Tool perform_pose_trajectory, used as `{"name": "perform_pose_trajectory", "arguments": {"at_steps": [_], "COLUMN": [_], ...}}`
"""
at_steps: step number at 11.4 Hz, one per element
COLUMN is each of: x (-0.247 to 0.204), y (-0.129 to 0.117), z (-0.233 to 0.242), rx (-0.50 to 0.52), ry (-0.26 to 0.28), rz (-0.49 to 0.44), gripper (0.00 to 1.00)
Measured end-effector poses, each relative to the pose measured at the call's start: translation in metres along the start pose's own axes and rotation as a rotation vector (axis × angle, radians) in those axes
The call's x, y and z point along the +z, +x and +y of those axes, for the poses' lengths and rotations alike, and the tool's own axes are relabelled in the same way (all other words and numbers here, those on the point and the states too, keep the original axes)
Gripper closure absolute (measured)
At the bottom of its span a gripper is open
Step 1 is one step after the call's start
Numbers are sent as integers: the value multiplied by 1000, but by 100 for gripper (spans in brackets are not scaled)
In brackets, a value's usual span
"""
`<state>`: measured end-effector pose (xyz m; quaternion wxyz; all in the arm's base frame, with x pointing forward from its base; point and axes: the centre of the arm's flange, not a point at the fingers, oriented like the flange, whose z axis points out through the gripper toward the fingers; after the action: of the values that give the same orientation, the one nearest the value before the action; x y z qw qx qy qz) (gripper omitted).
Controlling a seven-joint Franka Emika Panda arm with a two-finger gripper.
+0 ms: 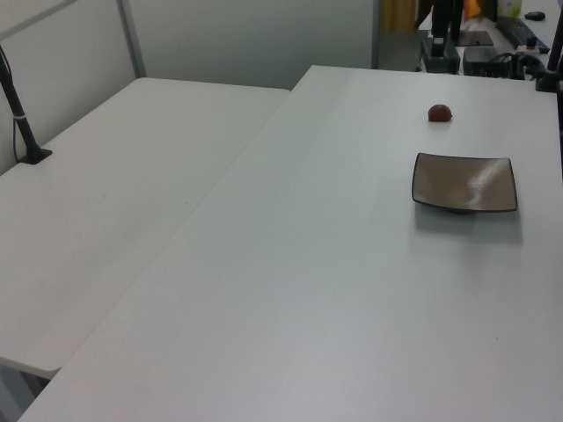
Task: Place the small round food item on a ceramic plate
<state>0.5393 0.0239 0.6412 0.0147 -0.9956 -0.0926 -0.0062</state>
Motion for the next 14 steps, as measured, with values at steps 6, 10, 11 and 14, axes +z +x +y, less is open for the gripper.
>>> {"name": "perform_pose_trajectory", "arguments": {"at_steps": [6,10,11,14], "x": [1,1,1,2], "y": [0,0,0,0], "z": [0,0,1,3], "rx": [0,1,-6,-182], "ry": [0,0,0,1], "rz": [-3,-3,-3,-4], "gripper": [0,0,0,0]}}
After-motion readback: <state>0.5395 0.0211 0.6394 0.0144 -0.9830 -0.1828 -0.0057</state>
